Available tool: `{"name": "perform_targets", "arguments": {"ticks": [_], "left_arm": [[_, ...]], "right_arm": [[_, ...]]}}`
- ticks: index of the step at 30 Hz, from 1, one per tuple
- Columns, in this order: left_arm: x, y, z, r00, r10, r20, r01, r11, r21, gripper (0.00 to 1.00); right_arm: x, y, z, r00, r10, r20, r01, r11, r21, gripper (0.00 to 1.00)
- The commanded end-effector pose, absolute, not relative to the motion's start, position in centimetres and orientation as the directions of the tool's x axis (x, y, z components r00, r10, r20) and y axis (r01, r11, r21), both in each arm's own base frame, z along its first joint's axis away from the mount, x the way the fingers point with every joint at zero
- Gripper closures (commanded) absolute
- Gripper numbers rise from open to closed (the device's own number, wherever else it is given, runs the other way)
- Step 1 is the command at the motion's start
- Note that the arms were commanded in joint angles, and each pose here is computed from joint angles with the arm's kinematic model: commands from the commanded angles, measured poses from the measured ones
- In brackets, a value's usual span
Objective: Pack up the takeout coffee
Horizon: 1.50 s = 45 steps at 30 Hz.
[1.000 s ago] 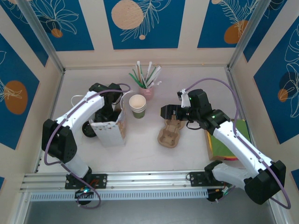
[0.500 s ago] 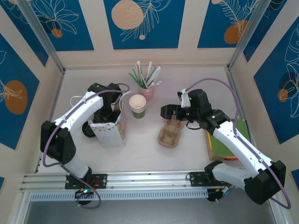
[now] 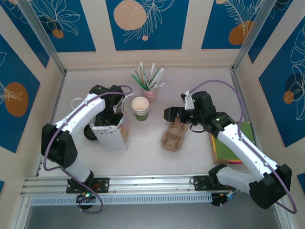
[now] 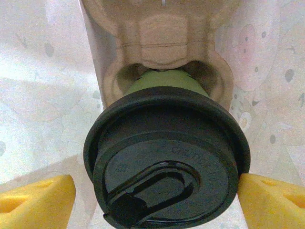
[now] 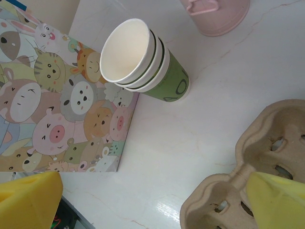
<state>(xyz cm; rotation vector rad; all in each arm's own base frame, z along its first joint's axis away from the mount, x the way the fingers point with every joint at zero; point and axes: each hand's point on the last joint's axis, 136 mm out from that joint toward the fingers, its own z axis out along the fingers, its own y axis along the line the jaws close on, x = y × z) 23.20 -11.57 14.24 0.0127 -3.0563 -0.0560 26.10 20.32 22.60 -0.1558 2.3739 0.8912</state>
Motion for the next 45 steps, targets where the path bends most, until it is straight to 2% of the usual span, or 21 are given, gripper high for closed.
{"name": "perform_targets", "arguments": {"ticks": [1,45], "left_arm": [[22.7,-11.1,15.4,-0.996,-0.025,0.086,-0.022,0.999,0.033,0.12],[22.4,-11.3,17.0,-0.998,-0.027,0.063,-0.027,1.000,0.005,0.12]], "right_arm": [[25.9,20.2,22.5,-0.822,0.101,-0.560,-0.298,0.762,0.575,0.01],[26.0,20.3,22.5,-0.824,0.103,-0.557,-0.295,0.762,0.577,0.01]]}}
